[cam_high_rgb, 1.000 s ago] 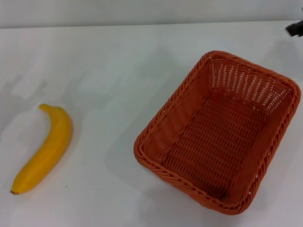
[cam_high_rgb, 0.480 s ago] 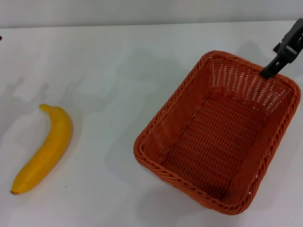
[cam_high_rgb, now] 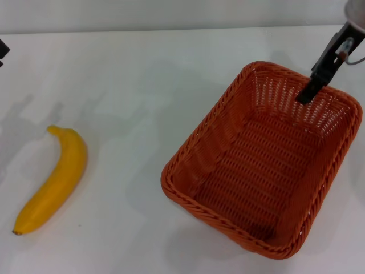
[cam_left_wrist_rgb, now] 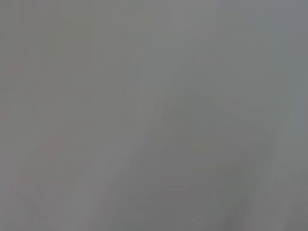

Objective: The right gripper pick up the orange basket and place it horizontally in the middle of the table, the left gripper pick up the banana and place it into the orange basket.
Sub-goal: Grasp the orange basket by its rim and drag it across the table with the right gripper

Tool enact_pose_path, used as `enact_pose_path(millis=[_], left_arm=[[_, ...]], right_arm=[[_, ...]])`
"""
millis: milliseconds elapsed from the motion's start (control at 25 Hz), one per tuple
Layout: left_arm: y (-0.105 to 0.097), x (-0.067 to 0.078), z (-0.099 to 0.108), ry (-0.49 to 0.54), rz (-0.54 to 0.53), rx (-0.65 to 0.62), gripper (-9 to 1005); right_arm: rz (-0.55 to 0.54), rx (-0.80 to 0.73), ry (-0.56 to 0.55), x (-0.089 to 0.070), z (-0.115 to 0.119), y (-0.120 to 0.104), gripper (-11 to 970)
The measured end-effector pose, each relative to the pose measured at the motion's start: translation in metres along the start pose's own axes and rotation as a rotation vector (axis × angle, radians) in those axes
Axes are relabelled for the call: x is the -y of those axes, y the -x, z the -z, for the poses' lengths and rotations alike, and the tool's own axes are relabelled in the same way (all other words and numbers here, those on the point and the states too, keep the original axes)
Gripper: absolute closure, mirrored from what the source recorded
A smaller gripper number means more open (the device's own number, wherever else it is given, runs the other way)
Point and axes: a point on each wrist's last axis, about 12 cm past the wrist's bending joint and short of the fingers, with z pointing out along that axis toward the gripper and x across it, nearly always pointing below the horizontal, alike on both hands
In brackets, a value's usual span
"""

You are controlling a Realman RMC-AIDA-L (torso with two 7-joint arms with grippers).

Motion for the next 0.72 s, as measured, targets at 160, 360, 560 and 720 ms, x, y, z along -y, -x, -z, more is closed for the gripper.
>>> enact_pose_path(millis=[160, 360, 560, 720], left_arm=[[-0.001, 0.0, 0.0, 0.0, 0.003, -0.001, 120], [-0.003, 0.0, 0.0, -0.001, -0.006, -0.004, 120], [-0.004, 0.001, 0.0, -0.007, -0.006, -0.003, 121], [-0.004, 0.001, -0.001, -0.007, -0.007, -0.002, 121]], right_arm=[[0.041, -0.044, 0.003, -0.007, -0.013, 0.007, 116], [0.079, -0.066, -0.044, -0.01, -0.025, 0.014, 117], [0.093, -0.081, -0.059, -0.01, -0.032, 0.017, 119], [0.103, -0.085, -0.071, -0.01, -0.033, 0.018, 121]])
